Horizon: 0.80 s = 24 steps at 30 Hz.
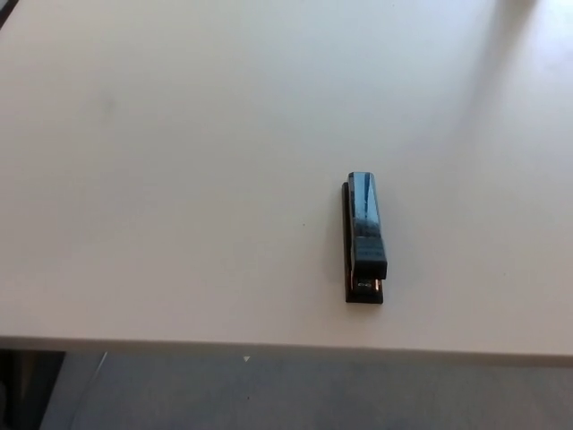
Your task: The robot uses its right hand to press on the stapler that is in the middle of the desk
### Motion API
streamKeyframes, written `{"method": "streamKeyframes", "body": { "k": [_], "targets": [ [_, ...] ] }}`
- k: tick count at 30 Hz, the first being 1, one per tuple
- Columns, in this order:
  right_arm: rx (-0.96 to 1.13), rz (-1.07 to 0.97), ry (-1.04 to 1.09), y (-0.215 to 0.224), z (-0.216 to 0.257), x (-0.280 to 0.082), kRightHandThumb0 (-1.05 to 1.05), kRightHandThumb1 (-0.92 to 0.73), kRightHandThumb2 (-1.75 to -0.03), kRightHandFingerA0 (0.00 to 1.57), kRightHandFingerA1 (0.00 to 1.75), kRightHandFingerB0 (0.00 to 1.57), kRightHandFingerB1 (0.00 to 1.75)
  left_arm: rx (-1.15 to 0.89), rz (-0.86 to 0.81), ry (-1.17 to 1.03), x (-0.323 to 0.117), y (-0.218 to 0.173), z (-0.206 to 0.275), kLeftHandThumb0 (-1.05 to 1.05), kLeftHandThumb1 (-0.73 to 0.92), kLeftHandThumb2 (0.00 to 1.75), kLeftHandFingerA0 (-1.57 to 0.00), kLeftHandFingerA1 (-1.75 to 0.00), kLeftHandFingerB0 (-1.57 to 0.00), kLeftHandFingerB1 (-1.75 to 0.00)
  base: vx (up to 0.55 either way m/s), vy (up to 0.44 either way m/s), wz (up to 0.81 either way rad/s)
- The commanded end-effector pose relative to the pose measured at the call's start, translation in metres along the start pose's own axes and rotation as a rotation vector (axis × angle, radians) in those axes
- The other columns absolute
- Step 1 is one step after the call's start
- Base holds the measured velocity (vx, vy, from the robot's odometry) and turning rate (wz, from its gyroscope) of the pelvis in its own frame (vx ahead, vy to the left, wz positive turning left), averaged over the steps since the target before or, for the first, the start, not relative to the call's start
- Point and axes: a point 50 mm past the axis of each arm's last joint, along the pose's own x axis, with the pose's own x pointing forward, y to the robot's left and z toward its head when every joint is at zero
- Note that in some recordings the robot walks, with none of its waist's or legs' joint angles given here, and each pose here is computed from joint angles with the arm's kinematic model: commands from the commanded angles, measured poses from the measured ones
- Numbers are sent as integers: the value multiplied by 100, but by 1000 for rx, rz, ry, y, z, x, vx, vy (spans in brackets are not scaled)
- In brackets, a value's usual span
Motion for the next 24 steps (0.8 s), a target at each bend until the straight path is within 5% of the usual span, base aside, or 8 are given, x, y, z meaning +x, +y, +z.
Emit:
{"method": "streamKeyframes", "body": {
  "k": [1,4,8,14,19,24],
  "targets": [
    [161,-227,-122,-35,32,6,-6,-71,-62,107,56,72,45,-3,17,-25,0,7,7,-56,92,83,0,-14,-3,-20,0,0,0],
    [367,-325,-262,-53,76,8,2,-74,-61,107,62,69,45,12,16,-26,0,8,10,-57,92,85,0,-14,-2,-18,0,0,0],
    [442,-339,-452,-54,124,4,-3,-81,-64,118,77,67,45,-4,18,-32,0,10,11,-58,92,84,0,-11,-2,-17,0,0,0],
    [476,-220,-816,-35,209,-24,-12,-80,-69,129,76,63,45,5,19,-14,-1,10,8,-58,92,84,0,-12,-3,-18,0,0,0],
    [563,-8,-1050,16,282,-85,-5,-83,-66,132,86,60,43,-2,14,-14,-1,10,7,-57,91,83,0,-11,-2,-18,0,0,0],
    [541,229,-1198,65,322,-149,-11,-77,-64,134,66,70,44,9,6,-7,-3,11,4,-56,92,84,0,-9,0,-17,0,0,0]
  ]
}}
